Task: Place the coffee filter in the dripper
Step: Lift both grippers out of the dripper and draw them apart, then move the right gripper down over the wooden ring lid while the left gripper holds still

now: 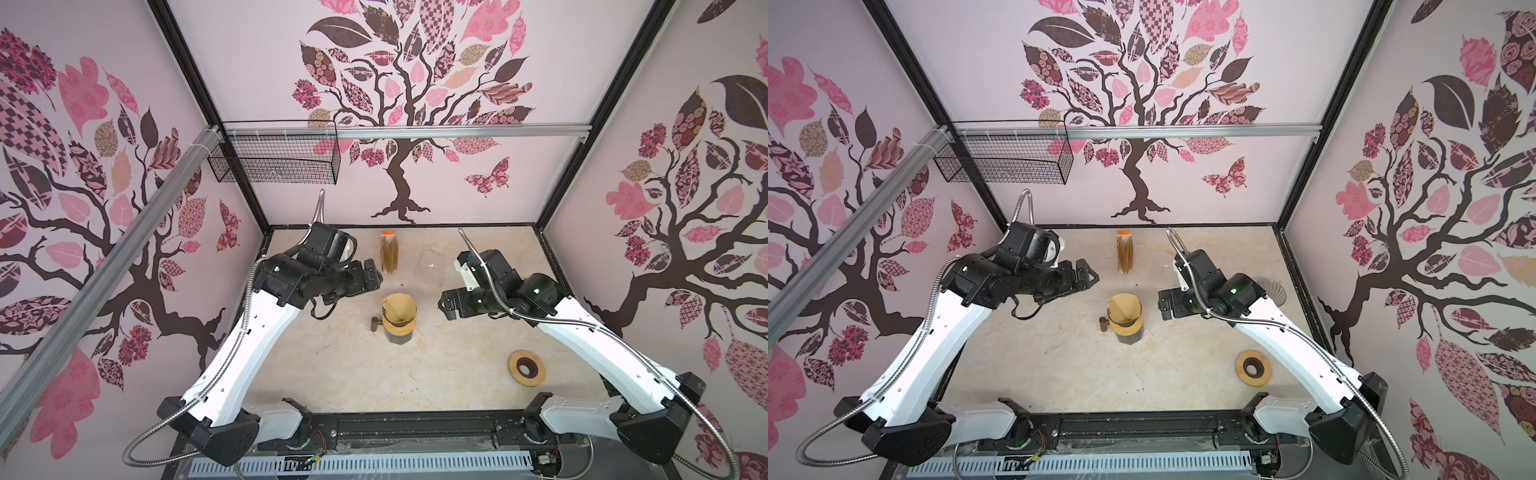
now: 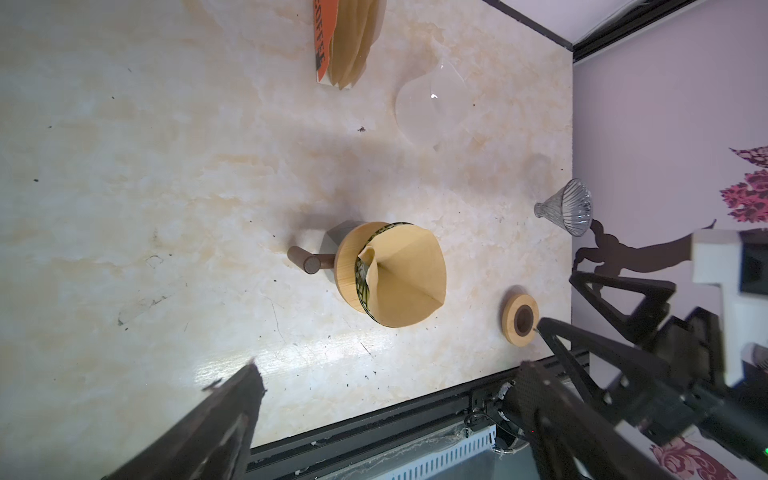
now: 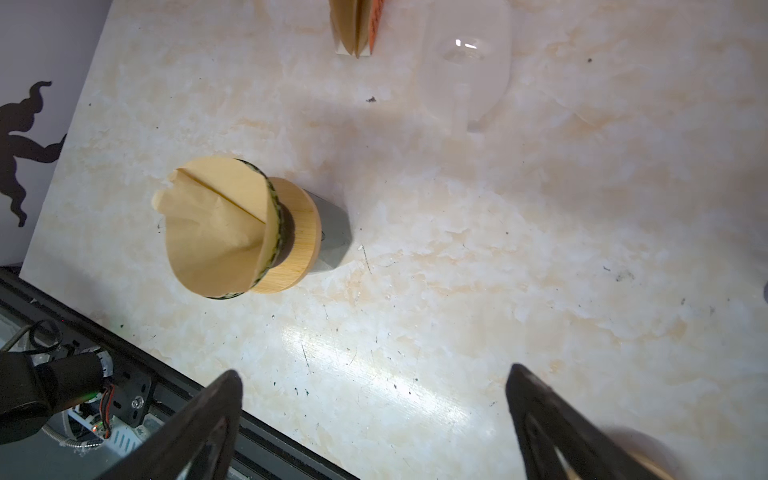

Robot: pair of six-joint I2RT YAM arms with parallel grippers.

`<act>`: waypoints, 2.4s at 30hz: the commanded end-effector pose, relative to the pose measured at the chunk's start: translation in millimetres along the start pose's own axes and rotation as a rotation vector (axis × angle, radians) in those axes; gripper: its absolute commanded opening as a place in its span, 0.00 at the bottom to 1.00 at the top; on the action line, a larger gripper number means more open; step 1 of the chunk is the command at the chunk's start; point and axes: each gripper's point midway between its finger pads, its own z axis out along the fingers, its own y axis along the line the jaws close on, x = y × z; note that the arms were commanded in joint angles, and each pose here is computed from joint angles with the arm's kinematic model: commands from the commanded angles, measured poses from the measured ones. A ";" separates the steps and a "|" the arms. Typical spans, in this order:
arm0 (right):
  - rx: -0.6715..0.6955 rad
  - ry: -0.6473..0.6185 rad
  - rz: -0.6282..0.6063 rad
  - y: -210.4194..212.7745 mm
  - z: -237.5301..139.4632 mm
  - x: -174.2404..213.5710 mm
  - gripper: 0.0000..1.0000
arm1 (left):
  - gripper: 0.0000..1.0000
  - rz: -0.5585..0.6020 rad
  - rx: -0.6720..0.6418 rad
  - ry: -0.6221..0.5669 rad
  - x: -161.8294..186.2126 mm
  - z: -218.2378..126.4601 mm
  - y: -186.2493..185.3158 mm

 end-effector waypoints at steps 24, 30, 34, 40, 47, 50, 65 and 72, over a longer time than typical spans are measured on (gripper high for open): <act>0.493 0.052 0.899 -219.0 22.8 125.9 1.00 | 0.98 0.159 0.161 0.237 80.4 34.1 14.3; 0.587 0.022 0.993 -235.4 15.7 147.3 1.00 | 0.98 0.179 0.210 0.262 88.8 39.3 10.6; 0.613 0.029 1.051 -240.0 20.4 163.2 1.00 | 0.98 0.189 0.222 0.261 88.6 42.1 9.2; 0.646 0.039 1.117 -245.1 21.4 181.2 1.00 | 0.98 0.221 0.206 0.244 83.2 49.7 11.5; 0.611 0.042 1.196 -240.8 32.1 191.3 1.00 | 0.98 0.245 0.165 0.216 80.6 59.9 21.6; 0.596 0.043 1.213 -239.8 39.7 197.1 1.00 | 0.98 0.256 0.161 0.186 77.3 60.0 23.0; 0.320 0.081 1.151 -200.5 74.5 173.1 1.00 | 0.98 0.233 0.136 0.165 78.2 76.4 33.1; 0.223 0.065 1.109 -172.2 105.6 137.6 1.00 | 0.98 0.237 0.132 0.180 82.8 76.4 35.8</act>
